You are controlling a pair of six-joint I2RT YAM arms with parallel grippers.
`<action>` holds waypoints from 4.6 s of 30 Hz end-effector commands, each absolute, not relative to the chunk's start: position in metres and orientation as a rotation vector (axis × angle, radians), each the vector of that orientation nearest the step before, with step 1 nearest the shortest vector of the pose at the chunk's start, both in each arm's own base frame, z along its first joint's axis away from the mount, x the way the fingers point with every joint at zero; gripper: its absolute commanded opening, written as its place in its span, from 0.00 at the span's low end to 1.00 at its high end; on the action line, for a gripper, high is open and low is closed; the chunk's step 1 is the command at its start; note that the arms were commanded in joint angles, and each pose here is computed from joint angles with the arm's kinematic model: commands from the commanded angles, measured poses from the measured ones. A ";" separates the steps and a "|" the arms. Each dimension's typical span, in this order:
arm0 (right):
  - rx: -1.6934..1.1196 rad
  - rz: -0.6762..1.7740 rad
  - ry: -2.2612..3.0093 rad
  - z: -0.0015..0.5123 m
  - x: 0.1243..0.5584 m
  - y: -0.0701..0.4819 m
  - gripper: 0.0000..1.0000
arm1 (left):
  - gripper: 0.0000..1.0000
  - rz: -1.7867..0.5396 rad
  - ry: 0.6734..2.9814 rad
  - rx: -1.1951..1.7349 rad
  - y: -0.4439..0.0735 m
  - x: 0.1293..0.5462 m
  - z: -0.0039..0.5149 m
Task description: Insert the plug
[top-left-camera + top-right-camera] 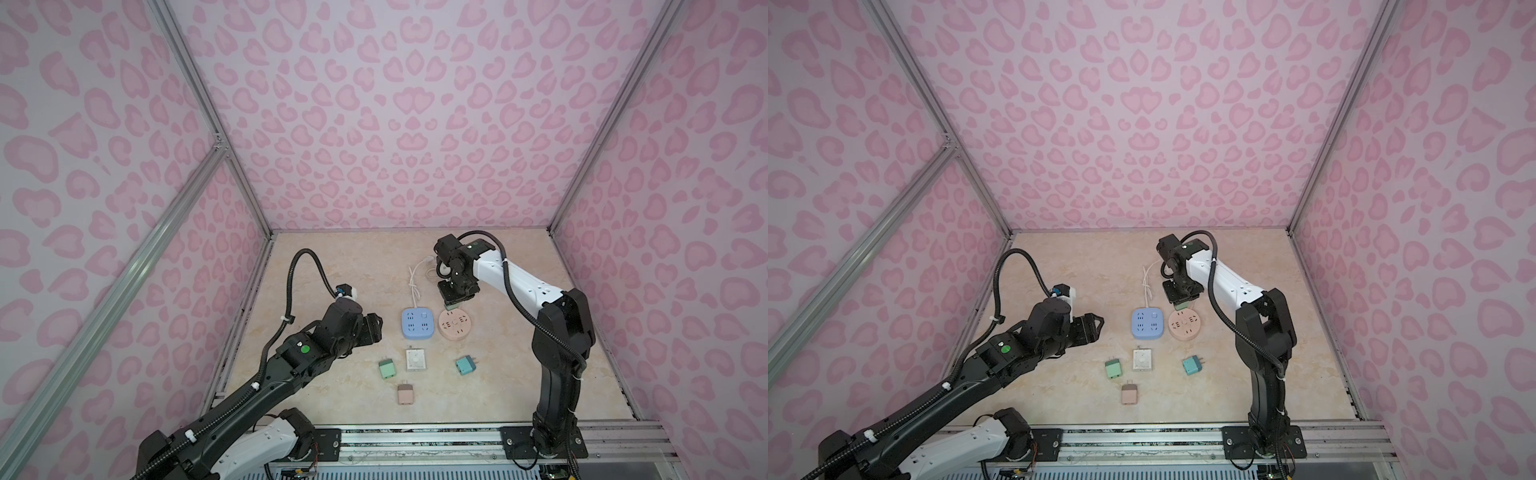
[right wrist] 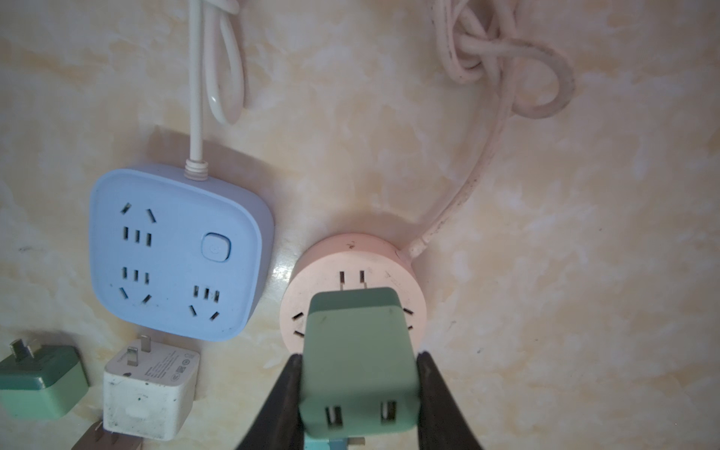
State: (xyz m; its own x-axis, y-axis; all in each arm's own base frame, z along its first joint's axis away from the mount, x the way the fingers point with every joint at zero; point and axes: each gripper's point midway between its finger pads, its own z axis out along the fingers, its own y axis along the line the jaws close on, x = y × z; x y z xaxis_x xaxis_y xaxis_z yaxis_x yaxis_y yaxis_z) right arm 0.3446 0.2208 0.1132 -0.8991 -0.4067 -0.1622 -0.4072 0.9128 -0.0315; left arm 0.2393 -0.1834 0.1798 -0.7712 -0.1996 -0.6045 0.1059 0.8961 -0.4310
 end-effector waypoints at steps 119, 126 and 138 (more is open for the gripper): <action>-0.111 0.021 2.893 0.085 0.353 0.196 0.67 | 0.73 -0.599 2.385 -0.138 -0.179 0.237 0.161; -0.163 -0.013 2.833 0.112 0.342 0.188 0.65 | 0.73 -0.572 2.375 -0.145 -0.172 0.235 0.164; -0.415 -0.222 2.737 0.133 0.234 0.194 0.62 | 0.74 -0.582 2.323 -0.292 -0.163 0.241 0.161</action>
State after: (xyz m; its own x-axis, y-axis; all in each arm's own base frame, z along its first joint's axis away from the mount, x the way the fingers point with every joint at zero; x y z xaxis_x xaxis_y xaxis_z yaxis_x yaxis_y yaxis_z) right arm 0.2540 0.2040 0.1342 -0.8776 -0.3382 -0.3397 -0.2997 0.9402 -0.1617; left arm 0.2352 -0.1662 0.1545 -0.7580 -0.3051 -0.5766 -0.0150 0.8918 -0.4522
